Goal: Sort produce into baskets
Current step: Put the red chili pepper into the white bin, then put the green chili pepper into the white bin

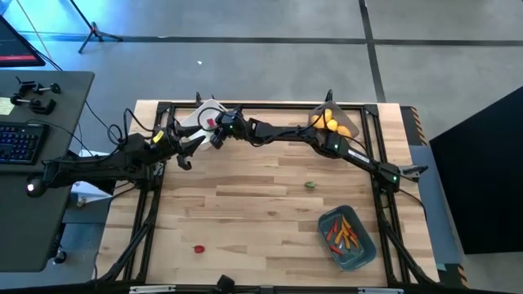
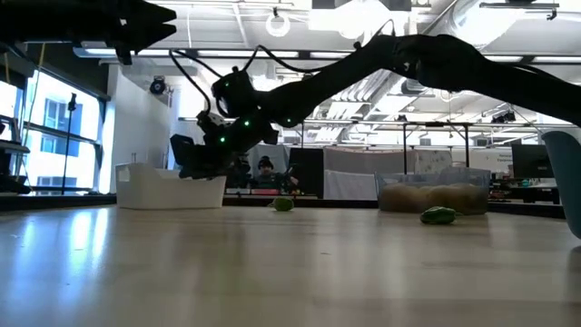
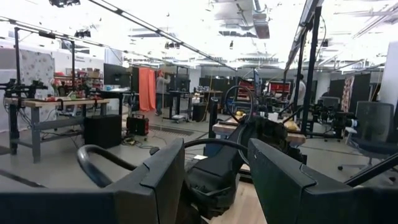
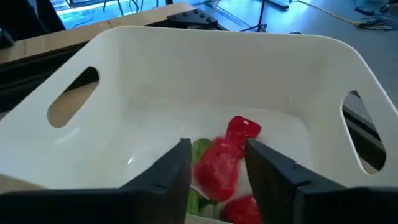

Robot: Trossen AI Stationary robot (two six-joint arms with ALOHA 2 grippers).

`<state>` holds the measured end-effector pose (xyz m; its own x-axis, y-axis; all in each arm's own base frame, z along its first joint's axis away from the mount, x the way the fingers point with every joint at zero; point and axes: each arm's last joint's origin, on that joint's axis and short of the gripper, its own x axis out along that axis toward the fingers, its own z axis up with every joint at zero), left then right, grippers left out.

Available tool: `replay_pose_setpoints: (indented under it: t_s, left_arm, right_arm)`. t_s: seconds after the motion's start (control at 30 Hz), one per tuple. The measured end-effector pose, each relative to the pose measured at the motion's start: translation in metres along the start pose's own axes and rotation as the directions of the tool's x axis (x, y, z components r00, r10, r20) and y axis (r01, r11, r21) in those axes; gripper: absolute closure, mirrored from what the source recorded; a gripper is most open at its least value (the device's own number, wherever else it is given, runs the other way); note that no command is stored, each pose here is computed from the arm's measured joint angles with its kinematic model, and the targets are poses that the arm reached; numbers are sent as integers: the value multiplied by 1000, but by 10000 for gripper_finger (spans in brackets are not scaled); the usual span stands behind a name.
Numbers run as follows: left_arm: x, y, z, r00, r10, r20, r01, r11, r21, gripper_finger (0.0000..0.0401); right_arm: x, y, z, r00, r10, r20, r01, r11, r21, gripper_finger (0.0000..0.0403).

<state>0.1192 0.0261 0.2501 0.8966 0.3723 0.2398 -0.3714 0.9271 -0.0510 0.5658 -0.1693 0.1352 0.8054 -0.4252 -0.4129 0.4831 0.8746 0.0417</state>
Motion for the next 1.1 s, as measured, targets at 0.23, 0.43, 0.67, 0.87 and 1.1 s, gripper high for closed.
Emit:
replay_pose_setpoints:
  t_s: [0.23,0.43,0.67,0.87,1.1]
  left_arm:
    - [0,0,0,1000,0,-1,0,1000,0,239]
    - [0,0,0,1000,-2,0,2,1000,0,239]
    - [0,0,0,1000,-4,0,4,1000,1,239]
    - [0,0,0,1000,-4,-2,4,1000,1,239]
    - [0,0,-1,1000,-4,-10,4,1000,10,239]
  right_arm:
    - [-14,1,21,1000,-3,6,3,998,-59,219]
    - [-44,-2,58,998,-65,-2,64,986,-155,345]
    - [-50,-4,59,996,-58,-61,46,984,-170,397]
    - [-40,4,13,989,-50,-138,34,992,-119,402]
    - [-71,10,-14,984,-38,-173,27,998,-63,403]
